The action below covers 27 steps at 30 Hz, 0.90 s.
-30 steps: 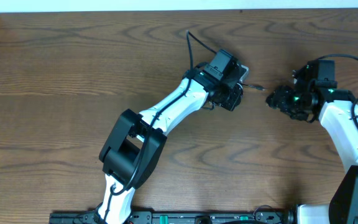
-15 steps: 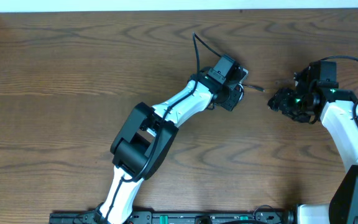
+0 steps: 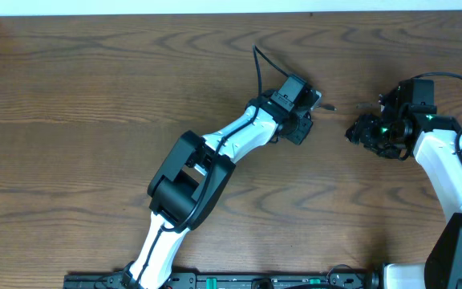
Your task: Untangle cables
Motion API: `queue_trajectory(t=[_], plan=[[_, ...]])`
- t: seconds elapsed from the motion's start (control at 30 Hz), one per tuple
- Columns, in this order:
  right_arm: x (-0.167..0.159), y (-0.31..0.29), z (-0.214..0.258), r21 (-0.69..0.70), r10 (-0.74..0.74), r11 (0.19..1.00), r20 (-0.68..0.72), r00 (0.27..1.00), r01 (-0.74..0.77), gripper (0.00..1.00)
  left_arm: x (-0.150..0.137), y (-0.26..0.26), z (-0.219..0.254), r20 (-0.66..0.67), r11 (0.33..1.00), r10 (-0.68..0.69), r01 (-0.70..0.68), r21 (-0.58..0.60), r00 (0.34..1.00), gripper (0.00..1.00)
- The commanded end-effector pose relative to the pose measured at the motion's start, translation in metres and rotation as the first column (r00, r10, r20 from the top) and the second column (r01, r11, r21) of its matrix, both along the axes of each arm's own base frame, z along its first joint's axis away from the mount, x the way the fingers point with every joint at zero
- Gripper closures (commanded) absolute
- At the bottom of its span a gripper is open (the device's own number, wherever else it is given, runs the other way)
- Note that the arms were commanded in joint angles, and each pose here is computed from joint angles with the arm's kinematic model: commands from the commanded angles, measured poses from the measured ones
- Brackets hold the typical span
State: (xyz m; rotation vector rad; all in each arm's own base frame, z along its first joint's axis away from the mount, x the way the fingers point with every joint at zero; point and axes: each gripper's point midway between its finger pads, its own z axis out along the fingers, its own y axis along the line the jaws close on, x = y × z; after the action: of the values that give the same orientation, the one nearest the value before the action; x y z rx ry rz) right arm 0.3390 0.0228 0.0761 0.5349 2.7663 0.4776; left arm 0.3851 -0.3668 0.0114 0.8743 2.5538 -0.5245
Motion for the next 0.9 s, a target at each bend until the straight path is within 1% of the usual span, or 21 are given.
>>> queue_trajectory(t=[0.0, 0.13, 0.2, 0.27, 0.4, 0.5, 0.6, 0.7, 0.73, 0.87], plan=[[0.003, -0.001, 0.001, -0.010, 0.013, 1.000, 0.005, 1.000, -0.013, 0.42, -0.008, 0.007, -0.027, -0.040, 0.998, -0.002, 0.005, 0.057, 0.999, 0.92], [0.003, -0.001, 0.001, -0.010, 0.014, 1.000, 0.006, 1.000, -0.014, 0.42, -0.005, 0.013, -0.011, -0.082, 0.997, 0.077, -0.074, 0.031, 0.994, 0.93], [0.004, 0.001, 0.002, -0.006, 0.022, 1.000, 0.013, 1.000, -0.022, 0.43, -0.008, 0.015, 0.009, -0.124, 0.997, 0.075, -0.078, -0.016, 0.989, 0.93], [0.007, 0.008, 0.005, 0.024, 0.067, 0.997, 0.040, 0.997, -0.068, 0.43, -0.014, 0.015, 0.033, -0.170, 0.994, 0.045, -0.061, -0.087, 0.984, 0.92], [0.012, 0.037, 0.023, 0.147, 0.188, 0.967, 0.143, 0.972, -0.208, 0.41, -0.030, 0.015, 0.087, -0.258, 0.965, -0.046, -0.024, -0.261, 0.965, 0.93], [0.016, 0.060, 0.044, 0.249, 0.239, 0.921, 0.244, 0.940, -0.299, 0.41, -0.043, 0.018, 0.126, -0.313, 0.919, -0.129, -0.005, -0.395, 0.941, 0.93], [0.017, 0.085, 0.070, 0.329, 0.283, 0.855, 0.352, 0.892, -0.401, 0.41, -0.047, 0.025, 0.152, -0.339, 0.879, -0.178, -0.006, -0.478, 0.924, 0.92], [0.017, 0.106, 0.089, 0.359, 0.320, 0.794, 0.437, 0.840, -0.490, 0.42, -0.047, 0.031, 0.164, -0.356, 0.847, -0.209, -0.014, -0.531, 0.911, 0.93], [0.017, 0.109, 0.092, 0.367, 0.322, 0.785, 0.447, 0.834, -0.500, 0.43, -0.047, 0.032, 0.166, -0.360, 0.841, -0.215, -0.016, -0.541, 0.908, 0.92], [0.018, 0.121, 0.099, 0.412, 0.302, 0.768, 0.443, 0.844, -0.490, 0.45, -0.042, 0.037, 0.166, -0.363, 0.839, -0.202, -0.031, -0.544, 0.910, 0.93]])
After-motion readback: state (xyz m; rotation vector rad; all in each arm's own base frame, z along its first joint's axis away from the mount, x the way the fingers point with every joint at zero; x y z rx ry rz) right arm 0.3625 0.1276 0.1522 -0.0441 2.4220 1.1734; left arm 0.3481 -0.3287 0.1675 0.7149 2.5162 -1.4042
